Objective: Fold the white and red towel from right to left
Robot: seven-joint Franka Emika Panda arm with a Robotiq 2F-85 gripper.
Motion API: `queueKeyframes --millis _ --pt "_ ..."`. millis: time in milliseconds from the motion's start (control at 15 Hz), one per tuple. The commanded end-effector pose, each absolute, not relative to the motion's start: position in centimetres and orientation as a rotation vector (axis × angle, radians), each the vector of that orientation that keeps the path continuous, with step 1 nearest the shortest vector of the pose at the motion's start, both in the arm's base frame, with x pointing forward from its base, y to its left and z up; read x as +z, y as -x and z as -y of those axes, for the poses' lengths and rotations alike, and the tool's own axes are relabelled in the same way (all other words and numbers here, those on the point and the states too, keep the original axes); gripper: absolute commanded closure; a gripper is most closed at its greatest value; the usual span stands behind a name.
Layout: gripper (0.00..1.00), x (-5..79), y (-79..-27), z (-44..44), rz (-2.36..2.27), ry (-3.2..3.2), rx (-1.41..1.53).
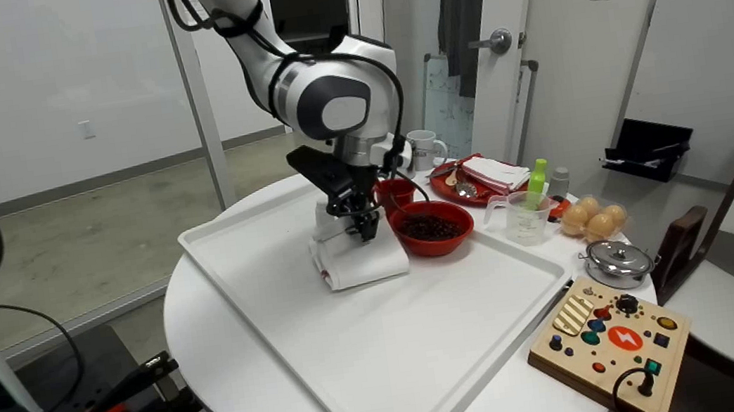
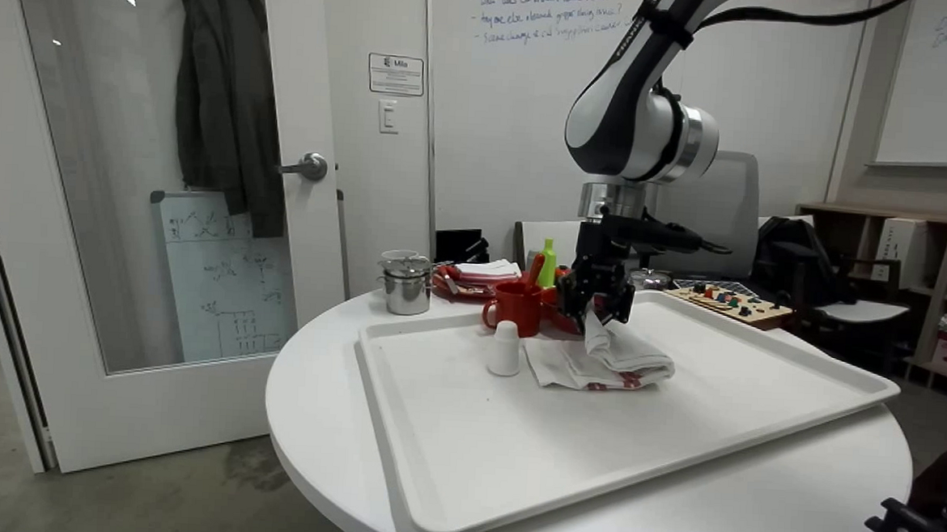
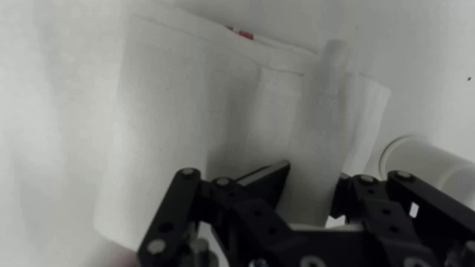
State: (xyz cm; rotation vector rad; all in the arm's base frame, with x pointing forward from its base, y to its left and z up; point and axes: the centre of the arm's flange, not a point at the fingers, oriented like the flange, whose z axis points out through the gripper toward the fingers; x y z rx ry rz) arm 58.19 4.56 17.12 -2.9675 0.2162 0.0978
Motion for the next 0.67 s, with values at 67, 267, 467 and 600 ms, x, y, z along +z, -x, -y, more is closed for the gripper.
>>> queueKeyframes --millis 67,267,467,600 --pt "0.96 17.1 -61.9 -3.3 -0.27 2.973 0.07" --pt "0.93 17.1 -62.2 -3.3 -0.245 2.969 0.068" --pt "0.93 16.8 -61.4 -4.1 -0.211 2.961 0.106" --pt "0.93 16.5 -60.5 -5.0 -0.174 2.953 0.154"
